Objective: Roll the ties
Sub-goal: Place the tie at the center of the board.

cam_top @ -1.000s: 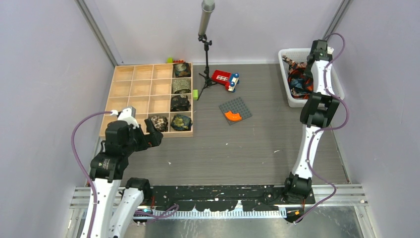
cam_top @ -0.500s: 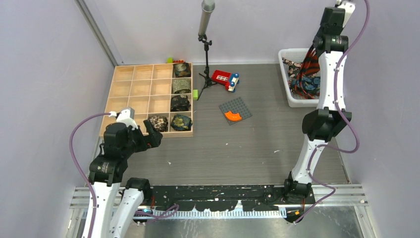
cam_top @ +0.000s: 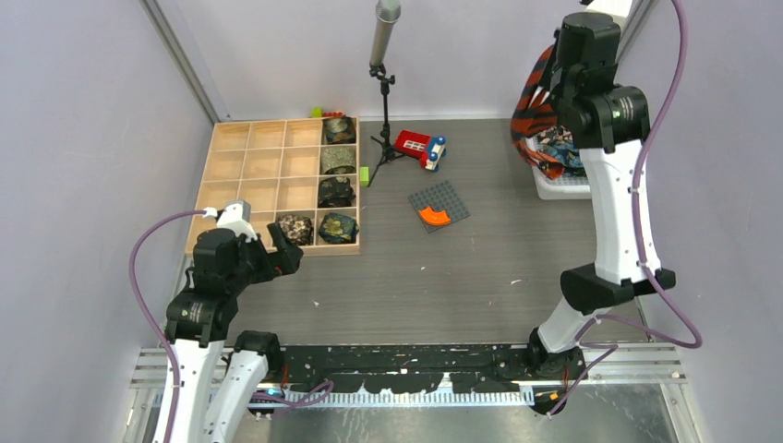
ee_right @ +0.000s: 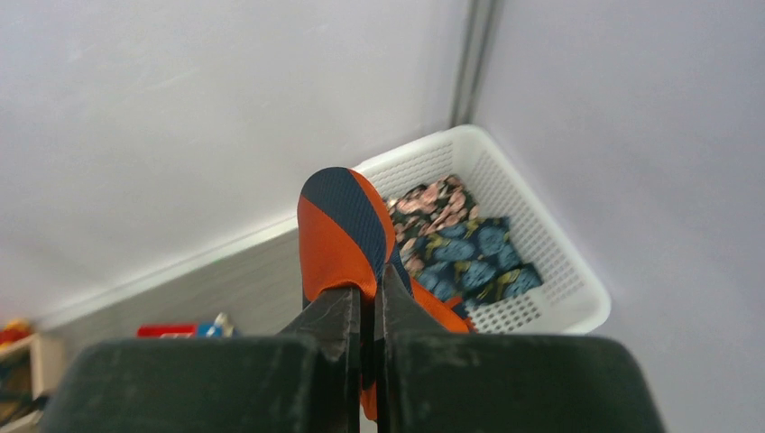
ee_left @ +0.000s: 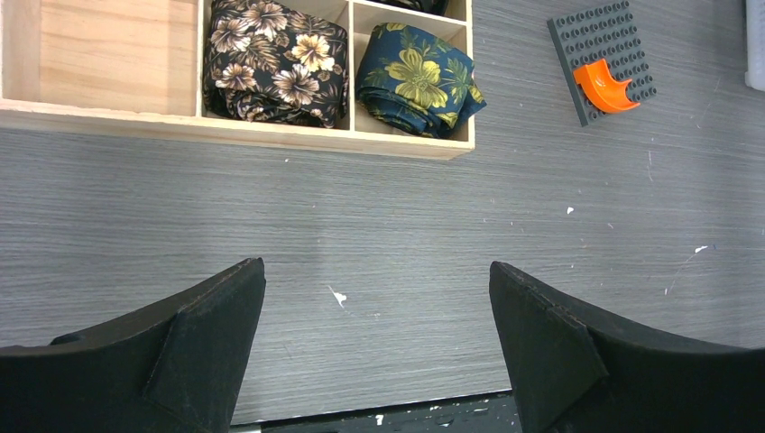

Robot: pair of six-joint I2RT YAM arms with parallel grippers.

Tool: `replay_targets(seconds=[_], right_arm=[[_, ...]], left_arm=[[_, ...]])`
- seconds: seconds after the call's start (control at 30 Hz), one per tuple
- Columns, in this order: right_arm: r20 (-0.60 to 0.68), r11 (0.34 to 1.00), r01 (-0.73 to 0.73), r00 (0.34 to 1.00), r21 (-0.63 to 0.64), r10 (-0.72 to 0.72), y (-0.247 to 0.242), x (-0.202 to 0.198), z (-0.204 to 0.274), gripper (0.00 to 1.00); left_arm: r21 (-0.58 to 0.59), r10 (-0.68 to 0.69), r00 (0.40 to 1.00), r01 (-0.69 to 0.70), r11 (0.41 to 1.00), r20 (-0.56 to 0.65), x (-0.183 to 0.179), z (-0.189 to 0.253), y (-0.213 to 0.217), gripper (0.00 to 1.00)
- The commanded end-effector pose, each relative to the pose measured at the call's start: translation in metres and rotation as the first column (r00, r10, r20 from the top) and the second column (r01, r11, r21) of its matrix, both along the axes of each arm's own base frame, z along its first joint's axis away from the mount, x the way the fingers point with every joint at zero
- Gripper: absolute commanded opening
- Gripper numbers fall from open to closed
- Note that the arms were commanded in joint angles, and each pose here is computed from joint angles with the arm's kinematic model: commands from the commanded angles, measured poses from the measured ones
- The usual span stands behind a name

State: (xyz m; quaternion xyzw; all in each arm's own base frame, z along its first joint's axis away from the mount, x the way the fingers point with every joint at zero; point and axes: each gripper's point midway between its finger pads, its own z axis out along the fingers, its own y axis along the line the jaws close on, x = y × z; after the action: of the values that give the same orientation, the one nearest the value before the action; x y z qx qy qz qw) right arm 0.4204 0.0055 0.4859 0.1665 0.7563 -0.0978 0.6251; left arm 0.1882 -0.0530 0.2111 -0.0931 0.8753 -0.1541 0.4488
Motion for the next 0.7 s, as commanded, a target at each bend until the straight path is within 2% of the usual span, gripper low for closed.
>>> replay_targets(seconds=[0.0,0.2,0.4,0.47,0.6,0.67], right_arm=[[0.004,0.997,0.008,1.0,0.077,-0.009,0.012,-0.061,0.013,0.0],[-0.021,0.976,-0.084,0.996,0.203,0.09,0.041,-0.117,0.015,0.0],[-0.087,0.905,-0.208,0.963,0.371,0.257,0.065,-0.163,-0.006,0.0],[-0.104,0.848,-0.282,0.926,0.45,0.363,0.083,-0.18,-0.014,0.0],[-0.173,0.732,-0.338,0.834,0.591,0.525,0.116,-0.209,-0.043,0.0],[-0.25,0.716,-0.309,0.79,0.626,0.56,0.127,-0.213,-0.078,0.0]], left_arm=[[-0.009,-0.01,0.999,0.011,1.0,0.032,0.007,0.006,-0.003,0.96],[-0.01,-0.017,0.999,0.018,1.0,0.037,0.006,0.007,-0.004,0.96],[-0.014,-0.026,0.999,0.027,1.0,0.029,0.006,0.005,-0.006,0.96],[-0.015,-0.032,0.999,0.033,0.999,0.03,0.006,0.006,-0.006,0.95],[-0.02,-0.045,0.998,0.046,0.999,0.031,0.007,0.006,-0.009,0.94],[-0.026,-0.053,0.998,0.054,0.998,0.019,0.008,0.004,-0.011,0.91]])
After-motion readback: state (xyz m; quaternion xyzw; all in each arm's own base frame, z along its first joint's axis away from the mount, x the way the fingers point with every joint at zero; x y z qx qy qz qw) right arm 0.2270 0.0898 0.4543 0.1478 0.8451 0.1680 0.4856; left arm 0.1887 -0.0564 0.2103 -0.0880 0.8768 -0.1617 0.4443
